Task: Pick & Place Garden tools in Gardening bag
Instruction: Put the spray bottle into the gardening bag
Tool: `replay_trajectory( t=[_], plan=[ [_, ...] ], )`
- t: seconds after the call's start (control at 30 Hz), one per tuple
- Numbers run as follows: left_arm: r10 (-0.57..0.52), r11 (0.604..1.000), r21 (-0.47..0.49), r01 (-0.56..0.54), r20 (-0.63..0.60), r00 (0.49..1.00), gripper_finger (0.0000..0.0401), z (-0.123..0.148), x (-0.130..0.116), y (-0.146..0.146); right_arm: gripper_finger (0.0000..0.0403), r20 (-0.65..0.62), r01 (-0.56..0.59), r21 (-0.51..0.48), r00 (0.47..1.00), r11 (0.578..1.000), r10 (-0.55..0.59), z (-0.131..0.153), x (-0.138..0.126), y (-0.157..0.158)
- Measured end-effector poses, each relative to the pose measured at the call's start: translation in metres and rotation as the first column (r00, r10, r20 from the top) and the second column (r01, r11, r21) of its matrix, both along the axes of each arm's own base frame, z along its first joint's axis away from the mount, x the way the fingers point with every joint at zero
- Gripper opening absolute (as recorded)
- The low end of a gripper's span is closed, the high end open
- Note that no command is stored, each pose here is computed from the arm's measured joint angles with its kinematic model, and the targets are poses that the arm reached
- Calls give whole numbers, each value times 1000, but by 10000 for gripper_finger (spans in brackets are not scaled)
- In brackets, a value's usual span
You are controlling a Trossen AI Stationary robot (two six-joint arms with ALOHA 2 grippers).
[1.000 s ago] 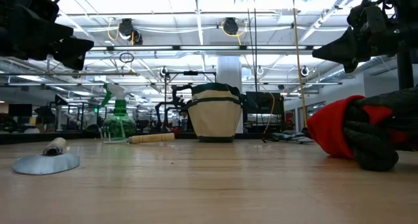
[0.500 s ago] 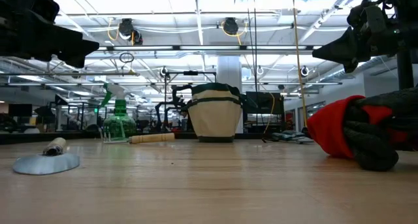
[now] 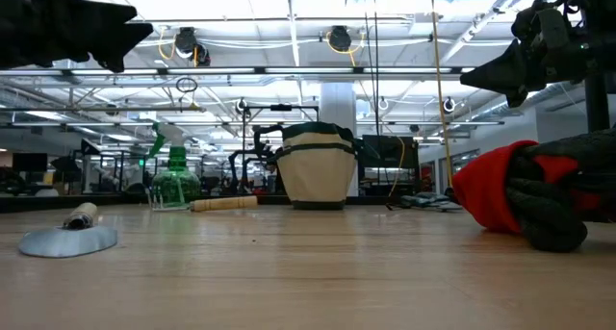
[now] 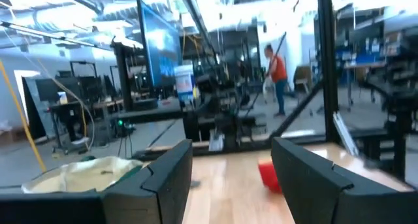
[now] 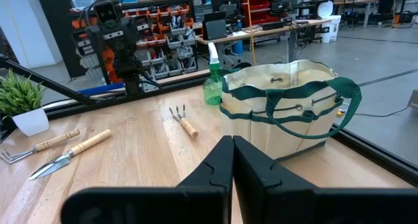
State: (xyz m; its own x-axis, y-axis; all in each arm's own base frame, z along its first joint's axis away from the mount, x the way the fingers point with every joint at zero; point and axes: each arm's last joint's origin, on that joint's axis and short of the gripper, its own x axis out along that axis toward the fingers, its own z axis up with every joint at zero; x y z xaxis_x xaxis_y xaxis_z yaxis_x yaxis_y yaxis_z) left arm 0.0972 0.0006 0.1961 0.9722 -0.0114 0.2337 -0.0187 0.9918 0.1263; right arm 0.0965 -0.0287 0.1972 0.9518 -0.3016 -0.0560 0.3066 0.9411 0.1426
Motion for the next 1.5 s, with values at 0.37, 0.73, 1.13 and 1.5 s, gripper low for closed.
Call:
replay_trajectory(
  t=[0.37, 0.73, 1.13, 1.5],
  plan=[
    [63, 994, -91, -62, 2, 998, 216, 1, 2, 2, 0, 0, 0, 0, 1000, 1000, 0, 0, 0, 0],
    [67, 994, -88, -70, -33, 997, 216, -2, 8, 3, 0, 0, 0, 0, 1000, 1000, 0, 0, 0, 0],
    [63, 995, -74, -65, -32, 998, 216, -1, 9, 2, 0, -7, -1, -21, 1000, 1000, 1, 0, 0, 0],
    [90, 979, -176, -100, -62, 994, 216, 7, 9, 4, 0, -34, -8, -106, 999, 994, 4, 0, 0, 0]
  ],
)
